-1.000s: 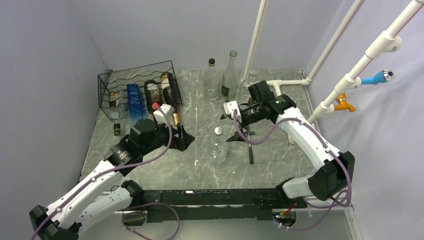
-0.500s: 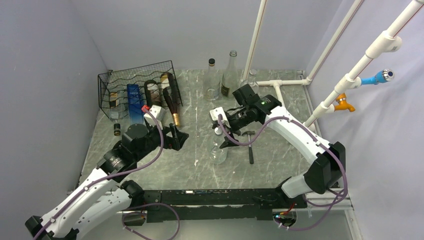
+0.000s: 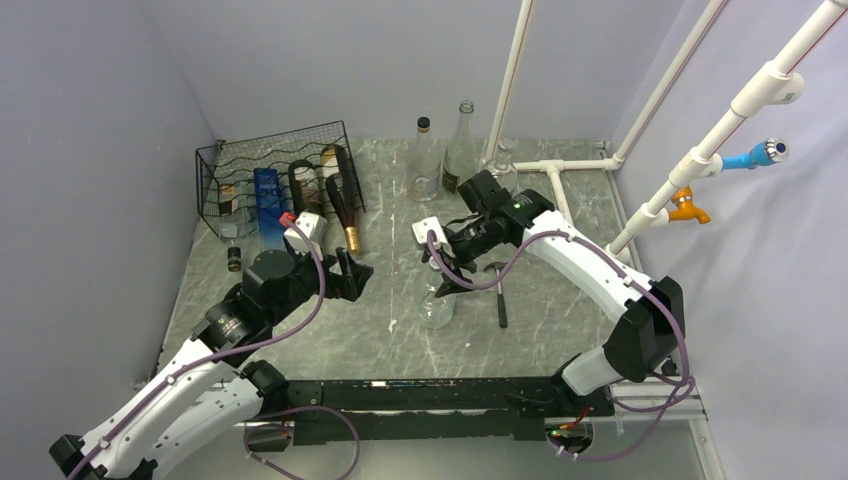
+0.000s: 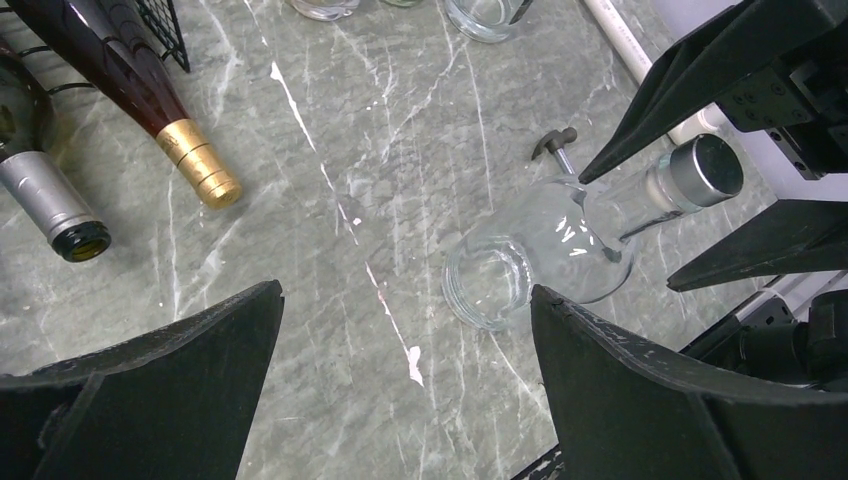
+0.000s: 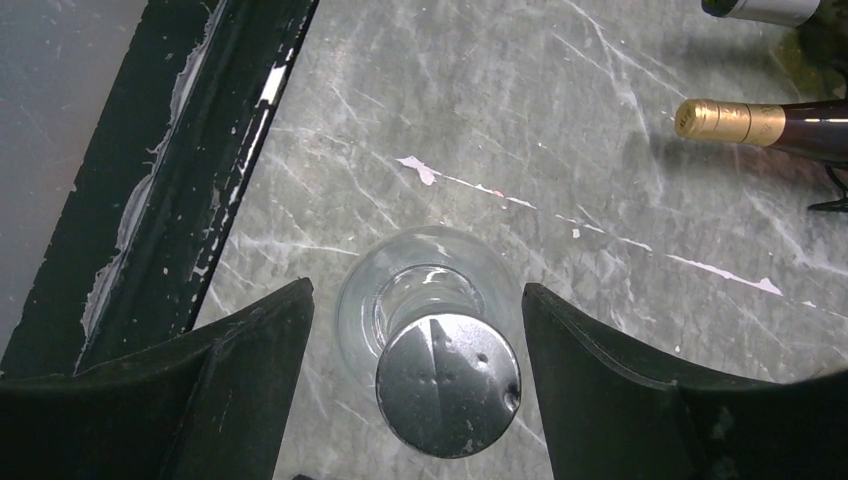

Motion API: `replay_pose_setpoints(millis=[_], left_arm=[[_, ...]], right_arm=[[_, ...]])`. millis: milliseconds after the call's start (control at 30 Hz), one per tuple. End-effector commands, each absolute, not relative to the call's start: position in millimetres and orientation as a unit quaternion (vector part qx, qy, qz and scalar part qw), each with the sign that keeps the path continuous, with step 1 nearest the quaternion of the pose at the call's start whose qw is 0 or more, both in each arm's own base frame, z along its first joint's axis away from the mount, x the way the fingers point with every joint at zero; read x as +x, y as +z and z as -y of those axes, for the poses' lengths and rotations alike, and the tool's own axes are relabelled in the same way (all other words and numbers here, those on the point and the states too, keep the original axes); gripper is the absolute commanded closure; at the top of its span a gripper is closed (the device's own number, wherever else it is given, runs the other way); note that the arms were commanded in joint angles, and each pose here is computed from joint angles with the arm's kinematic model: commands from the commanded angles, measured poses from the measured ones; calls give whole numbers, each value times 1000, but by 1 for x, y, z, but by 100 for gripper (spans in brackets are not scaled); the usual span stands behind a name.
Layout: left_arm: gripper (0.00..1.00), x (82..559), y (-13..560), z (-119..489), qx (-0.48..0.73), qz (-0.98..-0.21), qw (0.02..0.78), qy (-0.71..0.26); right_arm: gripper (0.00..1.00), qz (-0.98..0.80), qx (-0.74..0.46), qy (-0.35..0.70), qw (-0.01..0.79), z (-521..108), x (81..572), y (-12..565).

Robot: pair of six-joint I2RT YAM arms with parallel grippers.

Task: Take the wine bottle off the wine rack
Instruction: Move the wine bottle to the center of the board.

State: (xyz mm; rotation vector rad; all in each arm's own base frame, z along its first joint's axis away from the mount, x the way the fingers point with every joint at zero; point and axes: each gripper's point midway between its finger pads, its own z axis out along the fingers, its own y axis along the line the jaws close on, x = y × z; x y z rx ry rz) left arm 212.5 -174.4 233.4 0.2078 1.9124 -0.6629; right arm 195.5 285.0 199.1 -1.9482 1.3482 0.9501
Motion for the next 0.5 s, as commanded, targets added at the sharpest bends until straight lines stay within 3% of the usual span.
replay_pose_setpoints(millis=[0,267,467], left_arm=[[1,216,242,169,84,-790,546,-268],[1,217,241,168,85,-791,545,-264],[1,217,242,166,85,-791,548,-260]], right_arm=[[22,-498,-732,355,300,-291,198,212],[33,-505,-734,346,295,-291,201,207],[47,-509,-735,340,292,-290,204,206]])
